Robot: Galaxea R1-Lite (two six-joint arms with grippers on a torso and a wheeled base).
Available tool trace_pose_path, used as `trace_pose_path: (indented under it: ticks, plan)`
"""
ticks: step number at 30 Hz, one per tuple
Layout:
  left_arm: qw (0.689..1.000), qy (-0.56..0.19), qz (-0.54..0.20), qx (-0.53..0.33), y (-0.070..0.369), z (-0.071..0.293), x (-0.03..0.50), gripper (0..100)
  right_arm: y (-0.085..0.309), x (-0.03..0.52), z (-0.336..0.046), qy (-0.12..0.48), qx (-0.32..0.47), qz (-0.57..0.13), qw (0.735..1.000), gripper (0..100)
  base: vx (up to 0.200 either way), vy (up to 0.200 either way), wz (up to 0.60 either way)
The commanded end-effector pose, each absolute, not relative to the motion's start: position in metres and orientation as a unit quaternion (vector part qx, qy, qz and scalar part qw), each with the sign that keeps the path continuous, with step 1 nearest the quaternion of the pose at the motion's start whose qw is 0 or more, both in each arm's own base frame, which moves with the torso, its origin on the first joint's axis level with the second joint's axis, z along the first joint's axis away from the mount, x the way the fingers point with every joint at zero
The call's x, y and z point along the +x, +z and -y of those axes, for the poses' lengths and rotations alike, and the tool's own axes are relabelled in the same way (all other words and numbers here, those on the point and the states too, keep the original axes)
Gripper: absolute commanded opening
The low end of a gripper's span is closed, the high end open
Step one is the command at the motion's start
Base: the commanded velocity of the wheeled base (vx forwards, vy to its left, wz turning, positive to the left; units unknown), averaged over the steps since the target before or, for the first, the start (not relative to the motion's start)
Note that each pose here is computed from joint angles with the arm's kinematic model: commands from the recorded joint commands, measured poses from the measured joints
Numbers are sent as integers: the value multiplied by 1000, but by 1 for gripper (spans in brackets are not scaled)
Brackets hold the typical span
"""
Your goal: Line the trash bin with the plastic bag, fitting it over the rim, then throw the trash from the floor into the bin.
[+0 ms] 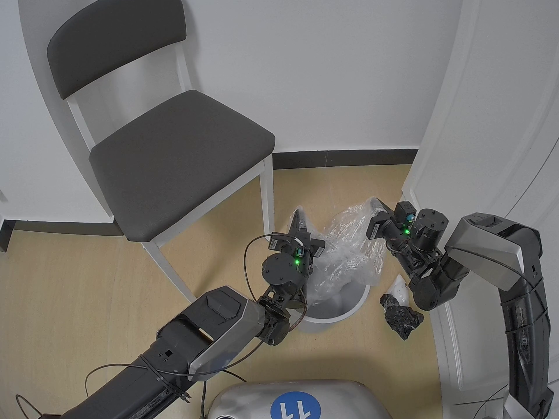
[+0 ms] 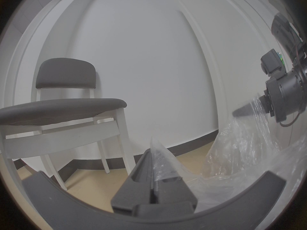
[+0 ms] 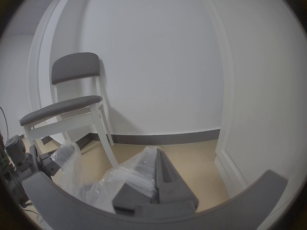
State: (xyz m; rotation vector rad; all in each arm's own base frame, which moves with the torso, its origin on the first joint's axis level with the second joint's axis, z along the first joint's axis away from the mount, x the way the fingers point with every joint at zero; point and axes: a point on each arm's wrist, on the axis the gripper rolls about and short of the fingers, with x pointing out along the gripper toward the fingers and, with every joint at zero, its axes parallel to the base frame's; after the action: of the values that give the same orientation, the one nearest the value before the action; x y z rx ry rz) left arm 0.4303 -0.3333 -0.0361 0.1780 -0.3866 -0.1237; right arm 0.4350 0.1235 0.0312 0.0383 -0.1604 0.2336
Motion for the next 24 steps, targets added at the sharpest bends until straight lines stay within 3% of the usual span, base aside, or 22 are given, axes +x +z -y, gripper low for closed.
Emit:
trace_pose_path:
  ticks: [1, 13, 19, 24]
  plan:
    - [977, -64, 188, 81, -39, 333, 430, 0, 32, 434, -123, 116, 20, 87, 989, 0, 0, 0, 0]
    - [979, -71, 184, 50, -40, 337, 427, 0, 27, 418, -127, 126, 17, 57, 990, 0, 0, 0, 0]
    - [975, -68, 207, 33, -17, 332, 420, 0, 60, 391, -125, 140, 17, 59, 988, 0, 0, 0, 0]
    - [983, -102, 150, -6, 2, 326, 394, 0, 75, 374, -100, 160, 7, 52, 986, 0, 0, 0, 0]
